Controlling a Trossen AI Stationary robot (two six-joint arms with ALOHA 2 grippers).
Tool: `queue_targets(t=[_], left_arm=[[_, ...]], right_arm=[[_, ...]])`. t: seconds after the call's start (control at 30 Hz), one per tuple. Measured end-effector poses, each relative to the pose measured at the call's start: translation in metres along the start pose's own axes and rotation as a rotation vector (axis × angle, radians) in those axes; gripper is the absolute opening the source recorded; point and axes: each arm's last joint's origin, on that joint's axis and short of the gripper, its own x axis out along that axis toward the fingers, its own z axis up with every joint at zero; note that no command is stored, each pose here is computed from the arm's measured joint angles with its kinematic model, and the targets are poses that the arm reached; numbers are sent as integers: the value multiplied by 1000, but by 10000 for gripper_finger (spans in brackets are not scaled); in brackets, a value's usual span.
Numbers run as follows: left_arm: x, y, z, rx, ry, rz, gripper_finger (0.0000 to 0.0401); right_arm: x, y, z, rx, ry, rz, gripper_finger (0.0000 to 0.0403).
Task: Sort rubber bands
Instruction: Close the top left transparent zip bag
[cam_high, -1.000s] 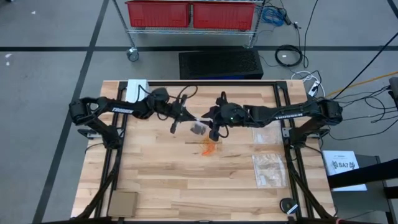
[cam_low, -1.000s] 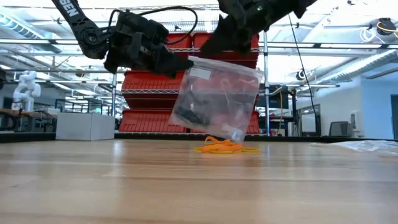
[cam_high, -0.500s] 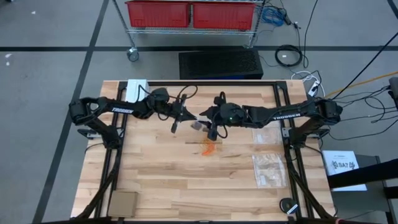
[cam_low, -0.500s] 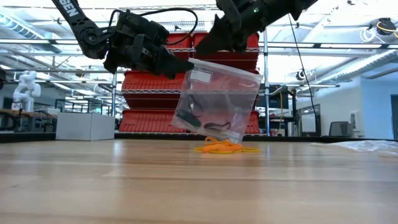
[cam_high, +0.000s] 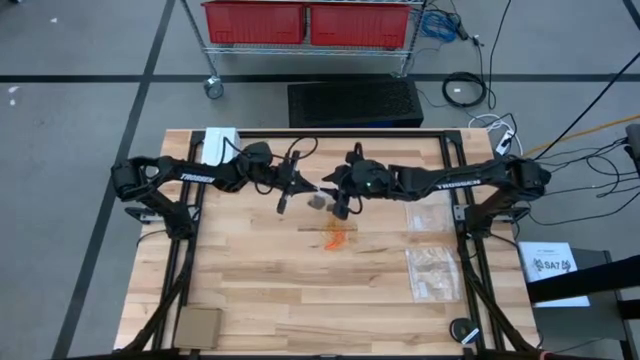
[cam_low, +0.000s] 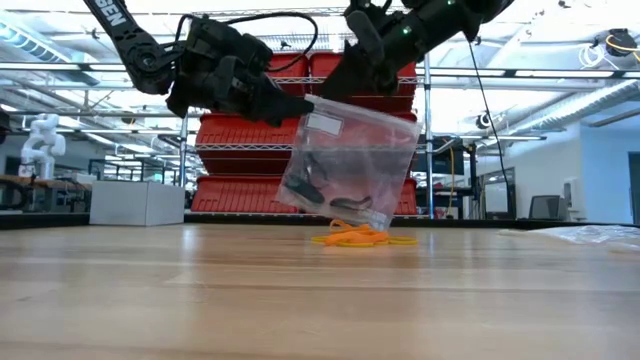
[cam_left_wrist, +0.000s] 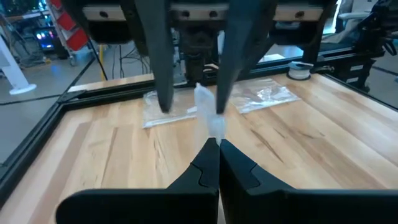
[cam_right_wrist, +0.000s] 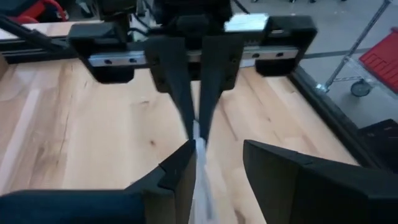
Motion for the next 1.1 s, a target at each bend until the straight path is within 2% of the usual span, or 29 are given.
queue_targets(t=[0.4, 0.5, 0.63, 0.7, 1.1], left_arm=[[0, 0, 0, 2, -1, 1, 0], [0, 0, 0, 0, 1, 0, 0], [0, 0, 0, -1, 3, 5, 0], [0, 0, 0, -3, 6, 6, 0], [-2, 3, -1, -8, 13, 33, 0]], right_arm=[[10, 2, -7, 8, 27, 15, 119], [10, 2, -7, 6, 26, 15, 92], [10, 2, -7, -14, 26, 16, 27], [10, 2, -7, -24, 29, 16, 10], [7, 1, -11, -20, 85, 5, 6]])
